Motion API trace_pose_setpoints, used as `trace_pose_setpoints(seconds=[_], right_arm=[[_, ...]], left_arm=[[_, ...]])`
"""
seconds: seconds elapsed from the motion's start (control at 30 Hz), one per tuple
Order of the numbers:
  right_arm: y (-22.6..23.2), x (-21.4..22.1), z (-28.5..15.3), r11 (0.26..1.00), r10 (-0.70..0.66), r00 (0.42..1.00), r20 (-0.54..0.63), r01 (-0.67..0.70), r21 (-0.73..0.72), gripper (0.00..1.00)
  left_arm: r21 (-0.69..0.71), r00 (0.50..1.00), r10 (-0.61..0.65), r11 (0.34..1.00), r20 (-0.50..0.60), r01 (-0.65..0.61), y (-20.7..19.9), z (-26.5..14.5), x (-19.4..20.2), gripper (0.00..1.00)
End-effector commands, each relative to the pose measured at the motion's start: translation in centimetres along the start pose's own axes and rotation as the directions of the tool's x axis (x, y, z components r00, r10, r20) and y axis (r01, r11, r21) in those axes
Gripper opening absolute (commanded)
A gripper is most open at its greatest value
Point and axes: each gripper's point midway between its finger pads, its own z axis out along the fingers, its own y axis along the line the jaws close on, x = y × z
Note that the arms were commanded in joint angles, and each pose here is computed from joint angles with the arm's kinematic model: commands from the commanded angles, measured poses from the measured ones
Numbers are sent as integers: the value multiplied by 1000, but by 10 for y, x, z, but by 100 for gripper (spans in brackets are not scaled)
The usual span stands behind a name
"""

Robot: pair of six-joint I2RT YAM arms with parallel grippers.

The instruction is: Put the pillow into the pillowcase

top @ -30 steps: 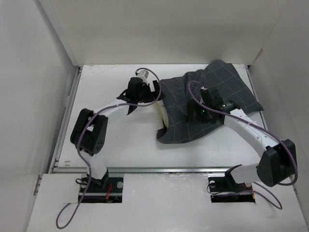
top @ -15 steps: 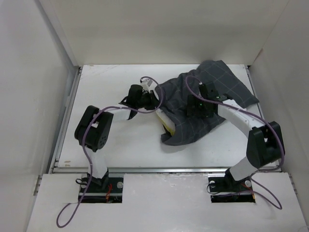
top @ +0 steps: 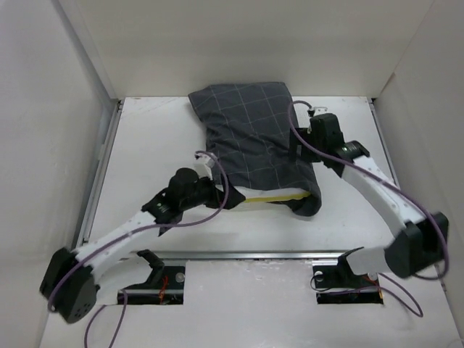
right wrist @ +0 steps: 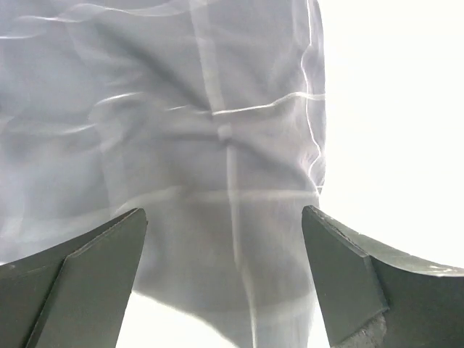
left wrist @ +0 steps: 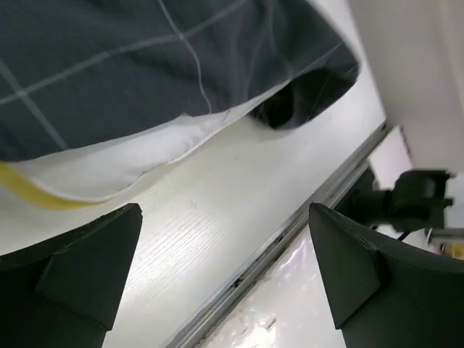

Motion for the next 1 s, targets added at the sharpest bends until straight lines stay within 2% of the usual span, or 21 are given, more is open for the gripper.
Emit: trace_pose_setpoints(seconds=[0.0,0.03,0.07,0.1,0.13,0.2,0.23,0.33,0.37,0.43,0.5,0.53,0.6,0.67,0.73,0.9,0.97], right_arm=[[27,-18,-70,988,-130,972,196,143,-52,93],[35,-6,-78,981,-160,967,200,179,-79,93],[48,-4,-98,964,-185,952,242,224,-141,93],[62,6,-104,947,-204,948,243,254,-198,93],[90,29,-112,898,-250,943,222,311,-312,91],[120,50,-119,830,-288,932,221,358,-428,90],[143,66,-128,774,-321,917,237,398,-493,90],[177,92,-110,722,-395,891,226,453,-523,89],[193,99,-112,693,-430,869,244,491,-528,87],[212,113,-88,668,-507,830,235,550,-502,87],[228,106,-75,687,-521,813,261,580,-438,86],[228,113,-54,704,-547,806,228,590,-395,86],[220,92,-35,792,-512,827,233,560,-245,84],[214,91,-18,839,-484,848,215,520,-160,84],[214,80,-12,861,-460,851,254,497,-109,86],[212,92,21,871,-471,848,242,491,-29,86],[215,88,29,881,-456,849,266,474,-3,77]], left_arm=[[-151,988,-20,987,156,44,14,-46,-20,100],[-195,980,-44,977,195,83,21,-56,-23,100],[-248,955,-37,962,295,114,28,-75,-37,100],[-321,953,-58,934,298,157,46,-85,-27,100],[-348,942,-78,916,327,197,55,-91,-25,100],[-328,901,-132,902,414,283,57,-100,-34,100],[-316,887,-154,897,435,310,57,-101,-38,100],[-319,891,-166,893,422,318,60,-92,-35,100],[-334,896,-167,887,410,319,63,-89,-33,100],[-381,907,-167,867,386,322,72,-82,-29,100],[-396,912,-169,860,374,322,71,-80,-32,100],[-405,915,-171,856,366,322,74,-78,-30,100],[-410,907,-176,848,382,337,75,-79,-34,100],[-416,901,-188,837,392,355,78,-78,-35,100],[-413,898,-196,835,395,364,79,-78,-32,100],[-379,884,-200,847,422,373,73,-86,-35,100],[-382,885,-200,846,420,373,74,-88,-33,100]])
